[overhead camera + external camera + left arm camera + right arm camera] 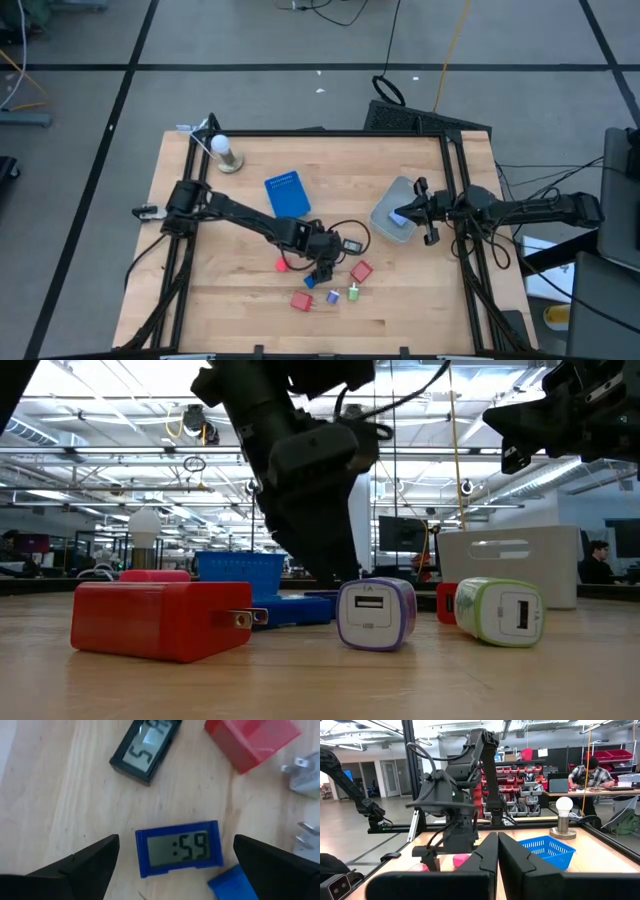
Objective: Pick & Place Office items
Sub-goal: Put the dark blue digital clock into the blue bin
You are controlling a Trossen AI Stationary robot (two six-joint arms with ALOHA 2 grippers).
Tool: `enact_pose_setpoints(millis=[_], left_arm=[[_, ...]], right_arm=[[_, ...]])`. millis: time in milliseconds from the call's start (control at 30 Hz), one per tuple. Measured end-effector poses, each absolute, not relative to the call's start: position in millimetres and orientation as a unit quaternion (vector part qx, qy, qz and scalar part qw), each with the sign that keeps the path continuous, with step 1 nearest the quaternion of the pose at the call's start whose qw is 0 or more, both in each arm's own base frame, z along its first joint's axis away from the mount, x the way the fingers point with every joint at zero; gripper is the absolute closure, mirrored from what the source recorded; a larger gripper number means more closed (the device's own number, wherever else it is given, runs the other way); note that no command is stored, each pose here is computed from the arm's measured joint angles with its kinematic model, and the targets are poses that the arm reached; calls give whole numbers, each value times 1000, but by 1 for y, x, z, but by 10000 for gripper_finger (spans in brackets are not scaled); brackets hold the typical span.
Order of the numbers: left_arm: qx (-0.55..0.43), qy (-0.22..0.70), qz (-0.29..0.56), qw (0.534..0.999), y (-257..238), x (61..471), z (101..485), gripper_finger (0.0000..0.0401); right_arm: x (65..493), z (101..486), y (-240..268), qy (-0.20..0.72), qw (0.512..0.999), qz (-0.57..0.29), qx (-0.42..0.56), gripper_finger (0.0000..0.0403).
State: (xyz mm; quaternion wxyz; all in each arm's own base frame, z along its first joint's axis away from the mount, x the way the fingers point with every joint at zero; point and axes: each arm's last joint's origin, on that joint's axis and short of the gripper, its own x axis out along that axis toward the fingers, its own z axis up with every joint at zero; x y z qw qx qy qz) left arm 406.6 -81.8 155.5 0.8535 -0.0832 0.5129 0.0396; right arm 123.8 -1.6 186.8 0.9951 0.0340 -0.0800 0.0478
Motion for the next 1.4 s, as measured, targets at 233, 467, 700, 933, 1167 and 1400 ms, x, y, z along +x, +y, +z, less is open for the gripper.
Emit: enact_pose_setpoints(millis=[233, 467, 700, 933, 1167, 1400], left_arm=[[-97, 535, 34, 839, -81, 408, 140, 4], [-123, 539, 37, 833, -69, 411, 137, 4], [-83, 550, 38, 830, -49, 411, 137, 4], [-9, 558, -4, 830, -38, 410, 136, 4], [18, 557, -24, 830, -38, 410, 136, 4], [-7, 559, -28, 829, -37, 410, 136, 51]], right_arm=[[124, 186, -2, -77, 995, 47, 34, 399], [125, 186, -2, -76, 995, 47, 35, 399], [125, 186, -2, -76, 995, 47, 36, 399], [125, 186, -2, -75, 995, 47, 36, 399], [125, 186, -2, -75, 995, 47, 34, 399], [125, 186, -2, -75, 996, 47, 29, 399]])
